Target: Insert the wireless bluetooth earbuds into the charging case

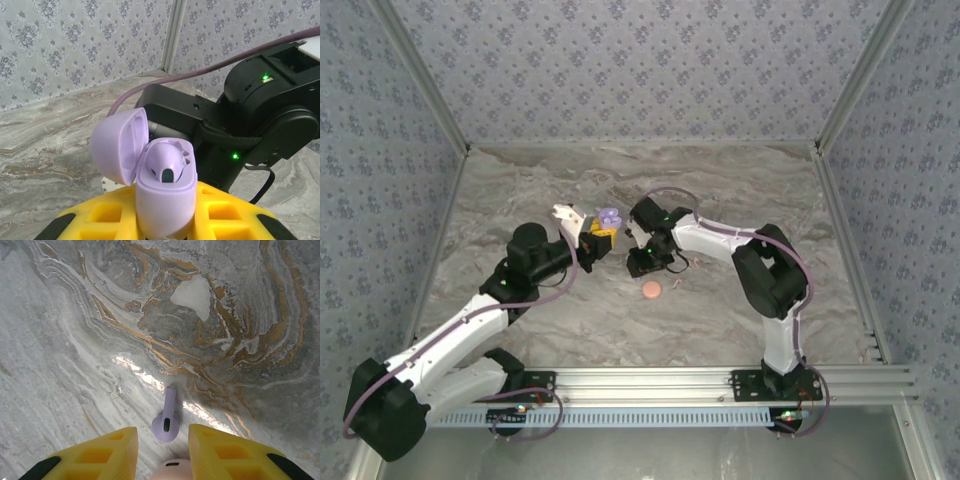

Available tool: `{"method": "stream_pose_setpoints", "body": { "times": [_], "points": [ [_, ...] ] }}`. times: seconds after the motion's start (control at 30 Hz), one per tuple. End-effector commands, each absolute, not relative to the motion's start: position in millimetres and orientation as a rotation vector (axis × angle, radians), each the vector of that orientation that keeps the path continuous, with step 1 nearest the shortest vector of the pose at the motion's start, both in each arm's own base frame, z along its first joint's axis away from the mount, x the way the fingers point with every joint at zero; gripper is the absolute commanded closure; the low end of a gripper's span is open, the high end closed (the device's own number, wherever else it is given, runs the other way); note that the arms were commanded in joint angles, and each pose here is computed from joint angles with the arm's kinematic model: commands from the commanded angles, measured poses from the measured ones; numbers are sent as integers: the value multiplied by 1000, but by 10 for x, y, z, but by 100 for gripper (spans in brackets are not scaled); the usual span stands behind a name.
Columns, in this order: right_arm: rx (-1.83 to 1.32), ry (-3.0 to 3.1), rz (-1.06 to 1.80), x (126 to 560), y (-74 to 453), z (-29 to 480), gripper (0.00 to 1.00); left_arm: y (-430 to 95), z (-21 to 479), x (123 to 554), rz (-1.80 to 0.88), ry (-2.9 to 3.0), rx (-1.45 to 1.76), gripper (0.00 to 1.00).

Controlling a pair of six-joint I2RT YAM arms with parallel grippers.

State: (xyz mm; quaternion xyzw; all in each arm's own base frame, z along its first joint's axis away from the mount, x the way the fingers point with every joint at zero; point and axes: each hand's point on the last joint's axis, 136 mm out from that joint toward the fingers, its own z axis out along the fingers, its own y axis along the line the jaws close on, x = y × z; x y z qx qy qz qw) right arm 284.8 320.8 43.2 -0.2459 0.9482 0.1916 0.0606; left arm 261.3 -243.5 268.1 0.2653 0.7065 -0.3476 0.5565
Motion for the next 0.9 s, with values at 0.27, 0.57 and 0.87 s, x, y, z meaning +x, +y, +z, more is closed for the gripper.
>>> {"method": "stream_pose_setpoints", "body": {
  "times": [0.27, 0.57, 0.87],
  "points": [
    [-778, 2906, 441, 2878, 3218, 287, 66, -2386, 2743, 2609, -804, 1635, 615, 77],
    [-773, 2940, 348, 2901, 3164, 129, 73, -2389, 2749, 2607, -805, 1631, 617, 77],
    [-578, 2960, 323, 3121, 2940, 141, 82, -2402, 2756, 2617, -806, 1629, 622, 77]
  ]
}}
